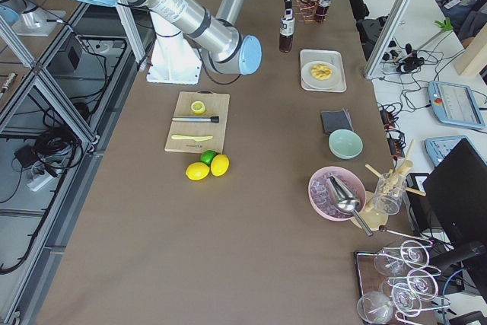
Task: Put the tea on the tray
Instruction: 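Lift the bottle with the right gripper and carry it over the white tray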
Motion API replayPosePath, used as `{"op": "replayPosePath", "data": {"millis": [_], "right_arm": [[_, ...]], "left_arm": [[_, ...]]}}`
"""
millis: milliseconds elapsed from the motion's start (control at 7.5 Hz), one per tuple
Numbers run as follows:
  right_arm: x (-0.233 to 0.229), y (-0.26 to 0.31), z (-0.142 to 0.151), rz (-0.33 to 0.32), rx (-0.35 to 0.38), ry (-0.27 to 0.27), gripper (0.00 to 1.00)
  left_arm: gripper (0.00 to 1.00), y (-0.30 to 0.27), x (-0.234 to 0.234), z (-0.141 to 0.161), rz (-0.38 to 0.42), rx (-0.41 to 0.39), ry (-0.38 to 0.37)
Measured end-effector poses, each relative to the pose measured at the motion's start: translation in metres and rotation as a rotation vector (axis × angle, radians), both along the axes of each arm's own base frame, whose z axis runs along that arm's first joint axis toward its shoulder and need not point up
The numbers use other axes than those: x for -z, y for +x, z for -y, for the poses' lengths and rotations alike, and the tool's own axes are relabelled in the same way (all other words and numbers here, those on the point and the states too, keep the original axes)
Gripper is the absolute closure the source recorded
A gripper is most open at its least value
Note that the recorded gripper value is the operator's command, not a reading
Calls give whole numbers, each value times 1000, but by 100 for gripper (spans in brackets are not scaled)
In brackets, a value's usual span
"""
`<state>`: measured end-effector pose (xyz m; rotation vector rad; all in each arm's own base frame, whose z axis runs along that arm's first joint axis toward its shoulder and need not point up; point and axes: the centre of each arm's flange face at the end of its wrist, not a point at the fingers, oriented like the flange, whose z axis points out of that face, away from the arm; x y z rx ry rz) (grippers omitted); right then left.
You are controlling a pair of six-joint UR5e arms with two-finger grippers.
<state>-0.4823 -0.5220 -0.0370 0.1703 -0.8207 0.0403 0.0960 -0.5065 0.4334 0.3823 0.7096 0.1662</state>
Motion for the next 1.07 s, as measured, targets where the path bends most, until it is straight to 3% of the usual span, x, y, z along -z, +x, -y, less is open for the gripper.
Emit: {"op": "replayPosePath", "data": {"millis": [400, 667, 1067], "right_arm": [[39, -26, 95, 14, -33, 2, 100], [19, -41, 150, 20, -46, 17, 100], [-9, -67, 163, 14, -22, 27, 100]], "left_arm": [[3, -107, -78, -50, -22, 21, -64], [3, -134, -97, -70, -34, 53, -94], [3, -147, -103, -76, -37, 82, -105]]}}
